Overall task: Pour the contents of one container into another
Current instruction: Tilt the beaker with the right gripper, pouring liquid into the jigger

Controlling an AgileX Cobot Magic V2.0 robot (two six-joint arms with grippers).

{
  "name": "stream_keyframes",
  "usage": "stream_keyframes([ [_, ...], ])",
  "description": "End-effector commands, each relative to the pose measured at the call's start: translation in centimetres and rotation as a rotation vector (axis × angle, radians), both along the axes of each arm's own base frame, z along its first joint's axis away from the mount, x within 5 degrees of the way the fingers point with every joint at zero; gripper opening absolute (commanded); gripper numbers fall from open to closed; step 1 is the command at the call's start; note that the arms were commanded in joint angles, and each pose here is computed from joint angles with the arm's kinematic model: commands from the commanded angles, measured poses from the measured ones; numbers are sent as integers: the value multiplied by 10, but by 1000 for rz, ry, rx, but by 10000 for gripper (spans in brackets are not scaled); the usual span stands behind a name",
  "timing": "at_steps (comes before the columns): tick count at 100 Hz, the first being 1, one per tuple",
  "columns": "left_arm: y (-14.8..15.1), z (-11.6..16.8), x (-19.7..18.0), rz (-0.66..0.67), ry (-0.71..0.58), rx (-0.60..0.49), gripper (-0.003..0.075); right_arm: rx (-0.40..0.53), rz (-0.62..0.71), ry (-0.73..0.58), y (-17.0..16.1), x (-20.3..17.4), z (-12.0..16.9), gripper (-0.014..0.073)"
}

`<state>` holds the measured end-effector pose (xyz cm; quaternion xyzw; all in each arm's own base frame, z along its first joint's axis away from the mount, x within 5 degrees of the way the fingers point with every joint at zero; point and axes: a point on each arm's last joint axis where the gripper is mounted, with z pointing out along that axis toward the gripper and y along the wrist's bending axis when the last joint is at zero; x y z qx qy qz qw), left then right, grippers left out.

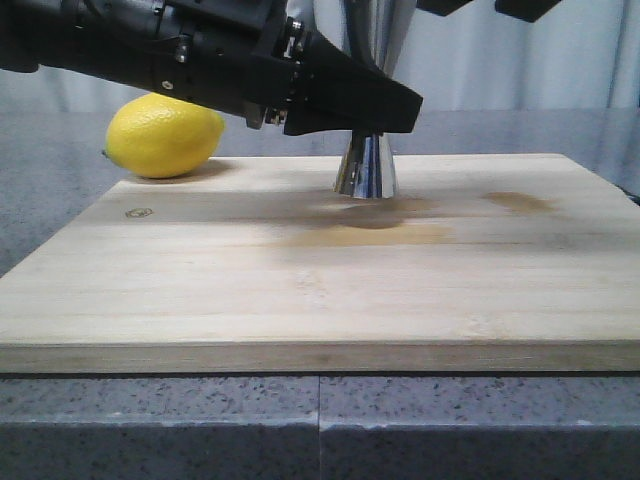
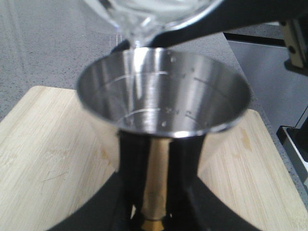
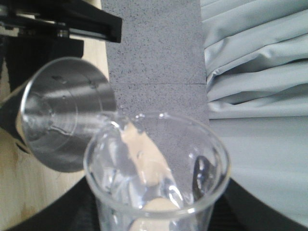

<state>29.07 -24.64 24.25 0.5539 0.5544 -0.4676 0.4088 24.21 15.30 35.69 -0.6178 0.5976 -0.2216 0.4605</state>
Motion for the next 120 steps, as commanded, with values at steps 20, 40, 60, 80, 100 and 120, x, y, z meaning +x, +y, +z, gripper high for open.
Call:
stream_keyframes([
  [20, -2, 31, -5, -16, -22, -110, 122, -4, 43, -133, -1, -3, 25, 248],
  [40, -2, 31, -5, -16, -22, -110, 122, -23, 45, -147, -2, -2, 25, 248],
  [60, -2, 31, -5, -16, -22, -110, 122, -49, 54, -156, -2, -2, 25, 248],
  [80, -2, 31, -5, -16, -22, -110, 122, -62, 53, -152, -2, -2, 25, 248],
  [100, -2, 31, -5, -16, -22, -110, 122, -79, 58, -160, -3, -2, 25, 248],
  [120, -2, 31, -5, -16, -22, -110, 122, -92, 61, -167, -3, -2, 25, 248],
])
